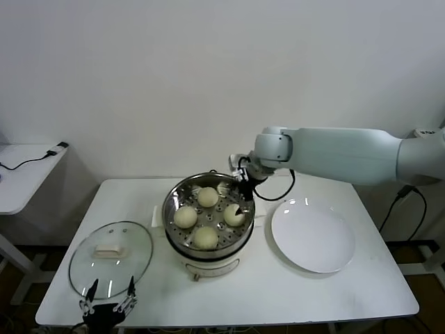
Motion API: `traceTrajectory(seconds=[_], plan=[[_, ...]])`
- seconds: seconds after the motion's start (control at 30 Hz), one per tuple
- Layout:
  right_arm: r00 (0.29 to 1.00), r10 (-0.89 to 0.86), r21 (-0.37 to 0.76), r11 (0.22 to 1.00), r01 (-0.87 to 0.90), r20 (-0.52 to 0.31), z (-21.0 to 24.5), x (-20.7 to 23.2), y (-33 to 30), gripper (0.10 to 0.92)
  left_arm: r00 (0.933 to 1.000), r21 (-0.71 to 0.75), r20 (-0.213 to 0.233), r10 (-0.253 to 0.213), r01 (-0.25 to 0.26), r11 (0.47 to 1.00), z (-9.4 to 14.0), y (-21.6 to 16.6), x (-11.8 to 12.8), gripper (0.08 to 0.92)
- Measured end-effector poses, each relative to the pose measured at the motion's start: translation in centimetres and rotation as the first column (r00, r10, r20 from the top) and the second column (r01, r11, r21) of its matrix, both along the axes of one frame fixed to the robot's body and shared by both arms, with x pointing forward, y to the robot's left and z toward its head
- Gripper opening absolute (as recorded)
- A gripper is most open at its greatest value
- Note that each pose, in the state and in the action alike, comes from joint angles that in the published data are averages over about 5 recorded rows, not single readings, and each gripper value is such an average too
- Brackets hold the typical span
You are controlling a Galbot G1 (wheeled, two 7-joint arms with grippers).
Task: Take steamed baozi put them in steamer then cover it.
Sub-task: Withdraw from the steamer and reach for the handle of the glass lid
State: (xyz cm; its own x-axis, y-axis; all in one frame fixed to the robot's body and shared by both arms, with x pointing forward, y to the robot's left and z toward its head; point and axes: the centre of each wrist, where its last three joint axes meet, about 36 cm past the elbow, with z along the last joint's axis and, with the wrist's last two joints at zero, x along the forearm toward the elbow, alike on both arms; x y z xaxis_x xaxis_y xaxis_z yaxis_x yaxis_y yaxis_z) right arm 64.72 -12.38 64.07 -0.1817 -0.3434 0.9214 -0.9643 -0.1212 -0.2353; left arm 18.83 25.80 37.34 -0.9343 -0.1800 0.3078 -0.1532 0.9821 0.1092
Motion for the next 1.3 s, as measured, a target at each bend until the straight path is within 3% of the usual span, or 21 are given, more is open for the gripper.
traceTrajectory(seconds=[0.27,0.5,0.73,0.97,1.13,1.3], plan=[[0.981,-0.163,0.279,0.952,0.128,0.108,3.7,0.9,-3.1,0.823,1.0000,-0.001,0.005,0.001,-0.001,1.000,0.8,0.4,0.5,0.823],[0.877,-0.444,0.569,0.775,0.274,0.183,3.5,0.0,-7.8,0.823,0.9994,0.003,0.032,-0.011,0.011,1.000,1.7,1.0,1.4,0.823],[0.740,-0.664,0.739,0.552,0.386,0.109,-1.9,-3.8,-14.4,0.823,0.9954,0.018,0.091,-0.031,0.029,0.999,2.1,1.7,2.1,0.823],[0.634,-0.773,0.865,0.340,0.370,0.032,-7.1,-8.8,-19.0,0.823,0.9886,0.052,0.133,-0.072,0.065,0.996,2.3,2.2,2.8,0.823],[0.556,-0.831,0.918,0.200,0.341,-0.026,-11.7,-12.8,-21.3,0.823,0.9838,0.099,0.149,-0.100,0.086,0.991,2.2,2.5,3.2,0.823],[0.476,-0.871,0.924,0.079,0.374,-0.118,-19.1,-18.3,-22.5,0.823,0.9813,0.145,0.148,-0.123,0.101,0.984,1.8,2.9,3.2,0.823]])
